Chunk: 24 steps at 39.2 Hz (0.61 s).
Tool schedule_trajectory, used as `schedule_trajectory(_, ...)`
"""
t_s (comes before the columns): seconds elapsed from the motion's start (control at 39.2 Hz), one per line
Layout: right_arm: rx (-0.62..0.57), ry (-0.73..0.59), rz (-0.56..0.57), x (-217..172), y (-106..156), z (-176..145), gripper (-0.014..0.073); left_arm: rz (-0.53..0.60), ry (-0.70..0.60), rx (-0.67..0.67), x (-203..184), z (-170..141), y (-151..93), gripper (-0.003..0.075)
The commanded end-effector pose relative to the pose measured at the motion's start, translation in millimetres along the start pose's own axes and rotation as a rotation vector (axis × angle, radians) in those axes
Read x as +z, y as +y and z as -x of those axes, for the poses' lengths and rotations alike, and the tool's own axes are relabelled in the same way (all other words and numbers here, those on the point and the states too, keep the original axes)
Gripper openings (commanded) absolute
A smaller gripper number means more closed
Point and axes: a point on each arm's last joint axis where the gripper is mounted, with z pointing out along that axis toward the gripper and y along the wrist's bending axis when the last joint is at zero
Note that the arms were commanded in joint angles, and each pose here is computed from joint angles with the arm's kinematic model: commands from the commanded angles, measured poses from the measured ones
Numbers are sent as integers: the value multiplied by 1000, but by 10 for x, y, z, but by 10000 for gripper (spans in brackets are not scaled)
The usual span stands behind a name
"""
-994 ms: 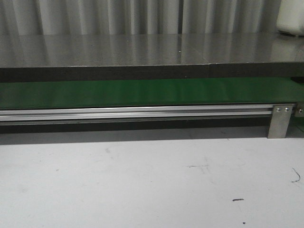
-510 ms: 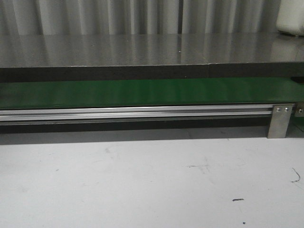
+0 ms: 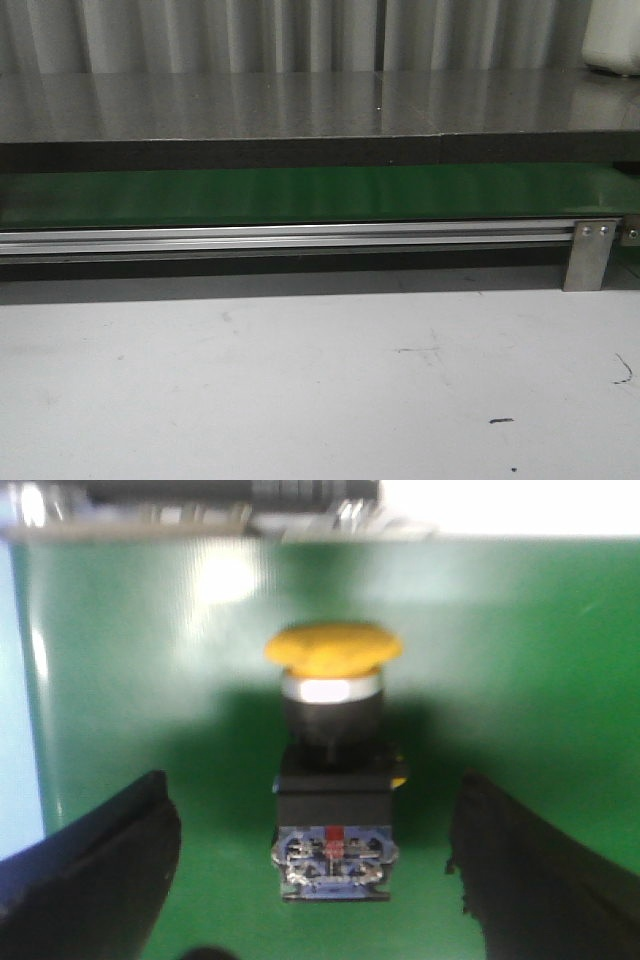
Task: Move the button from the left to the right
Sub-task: 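Lower the button onto the conveyor belt end and open the left gripper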
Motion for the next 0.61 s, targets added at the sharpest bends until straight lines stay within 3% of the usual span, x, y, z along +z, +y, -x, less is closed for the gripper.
schedule_trajectory(0.0, -3, -108, -4, -10, 3, 190, 645, -5, -161, 22, -684, 14, -117, 542)
schedule_trajectory(0.08, -3, -108, -4, -10, 3, 190, 645, -8, -183, 29, -790, 10, -151, 495)
schedule_trajectory(0.28, -3, -108, -4, -10, 3, 190, 645, -20, -192, 29, -885, -18, -175, 130)
schedule_trajectory(0.38, -3, -108, -4, -10, 3, 190, 645, -40, -217, 25, -991, -46, -197, -18)
schedule_trajectory(0.59, -3, -108, -4, -10, 3, 190, 645, -51, -280, 62, -1346, -237, -335, -21)
